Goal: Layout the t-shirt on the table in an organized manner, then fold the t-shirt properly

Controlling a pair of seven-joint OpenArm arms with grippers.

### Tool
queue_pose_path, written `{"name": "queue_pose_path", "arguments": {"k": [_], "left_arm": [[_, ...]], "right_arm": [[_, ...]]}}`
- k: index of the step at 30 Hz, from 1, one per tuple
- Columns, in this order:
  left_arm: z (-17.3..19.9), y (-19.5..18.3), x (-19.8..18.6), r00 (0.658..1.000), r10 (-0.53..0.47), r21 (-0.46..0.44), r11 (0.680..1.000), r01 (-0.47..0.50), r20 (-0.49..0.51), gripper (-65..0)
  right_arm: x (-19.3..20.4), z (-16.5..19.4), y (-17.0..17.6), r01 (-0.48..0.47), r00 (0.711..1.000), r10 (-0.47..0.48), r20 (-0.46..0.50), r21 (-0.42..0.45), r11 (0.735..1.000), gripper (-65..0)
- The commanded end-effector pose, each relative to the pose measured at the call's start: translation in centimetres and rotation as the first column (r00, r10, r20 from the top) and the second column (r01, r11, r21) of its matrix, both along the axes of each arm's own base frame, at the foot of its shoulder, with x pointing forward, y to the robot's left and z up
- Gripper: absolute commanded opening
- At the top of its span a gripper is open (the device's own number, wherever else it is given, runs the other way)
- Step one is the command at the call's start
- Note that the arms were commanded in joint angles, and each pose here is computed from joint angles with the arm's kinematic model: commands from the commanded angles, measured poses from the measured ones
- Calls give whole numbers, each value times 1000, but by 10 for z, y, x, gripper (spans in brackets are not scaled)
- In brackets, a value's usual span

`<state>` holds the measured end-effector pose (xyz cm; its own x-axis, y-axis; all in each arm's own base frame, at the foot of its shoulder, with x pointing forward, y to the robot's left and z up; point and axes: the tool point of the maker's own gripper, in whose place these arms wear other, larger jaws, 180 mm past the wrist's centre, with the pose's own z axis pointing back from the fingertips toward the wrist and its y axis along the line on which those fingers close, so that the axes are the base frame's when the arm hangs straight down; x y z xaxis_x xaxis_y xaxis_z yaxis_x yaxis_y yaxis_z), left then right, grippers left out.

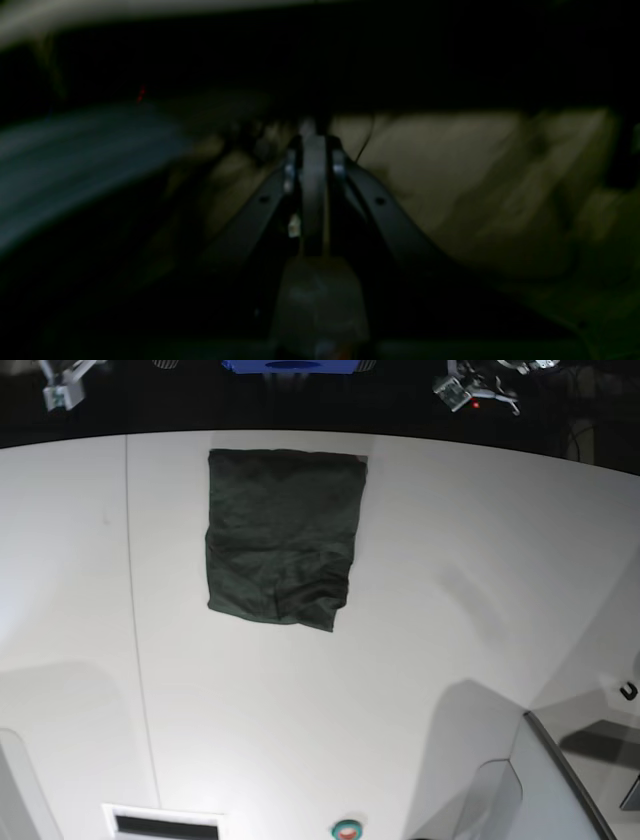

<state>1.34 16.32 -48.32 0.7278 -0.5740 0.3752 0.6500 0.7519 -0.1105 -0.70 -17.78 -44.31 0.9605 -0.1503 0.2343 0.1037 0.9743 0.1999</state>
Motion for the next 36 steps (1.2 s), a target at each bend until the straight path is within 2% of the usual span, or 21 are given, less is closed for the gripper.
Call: {"name": "queue_pose_path", "arguments": {"k": [1, 5, 8, 11, 14, 18, 21, 23, 25, 30, 32, 36], "left_arm": [[-4, -2, -12, 999, 31, -42, 999, -32, -26, -650], [-38, -10, -42, 981, 153, -154, 973, -170, -116, -650], [-67, -12, -63, 953, 244, -203, 939, -278, -180, -650], [-99, -4, -74, 916, 354, -170, 907, -386, -189, -650], [-127, -10, -84, 891, 411, -118, 892, -436, -193, -650], [-149, -24, -95, 883, 403, -55, 903, -426, -240, -650], [-157, -32, -80, 886, 396, -34, 909, -416, -241, -650], [-159, -35, -70, 890, 396, -38, 909, -414, -225, -650], [-161, -35, -68, 889, 393, -26, 912, -410, -237, -650], [-165, -25, -63, 889, 373, 19, 924, -382, -264, -650], [-164, -16, -62, 896, 362, 30, 930, -367, -257, -650], [-163, 0, -49, 909, 355, 37, 934, -356, -218, -650]], "right_arm": [[-10, -9, 2, -11, 999, 11, -32, 8, 1000, -644], [-52, -68, 11, -32, 977, 37, -210, 26, 999, -644], [-74, -103, 16, -147, 951, 142, -274, 1, 989, -644], [-89, -128, 22, -278, 921, 263, -289, -13, 960, -644], [-100, -151, 21, -371, 883, 348, -316, -15, 928, -644], [-113, -186, 6, -465, 822, 416, -389, -37, 884, -636], [-111, -205, -17, -533, 795, 457, -399, -102, 840, -636], [-97, -209, -20, -563, 801, 496, -336, -140, 815, -636], [-71, -212, -5, -552, 827, 514, -228, -159, 818, -636], [-60, -214, 2, -549, 830, 513, -219, -154, 821, -636], [-56, -214, 7, -525, 846, 492, -207, -152, 837, -636], [-44, -214, 8, -377, 921, 349, -171, -174, 910, -636]]}}
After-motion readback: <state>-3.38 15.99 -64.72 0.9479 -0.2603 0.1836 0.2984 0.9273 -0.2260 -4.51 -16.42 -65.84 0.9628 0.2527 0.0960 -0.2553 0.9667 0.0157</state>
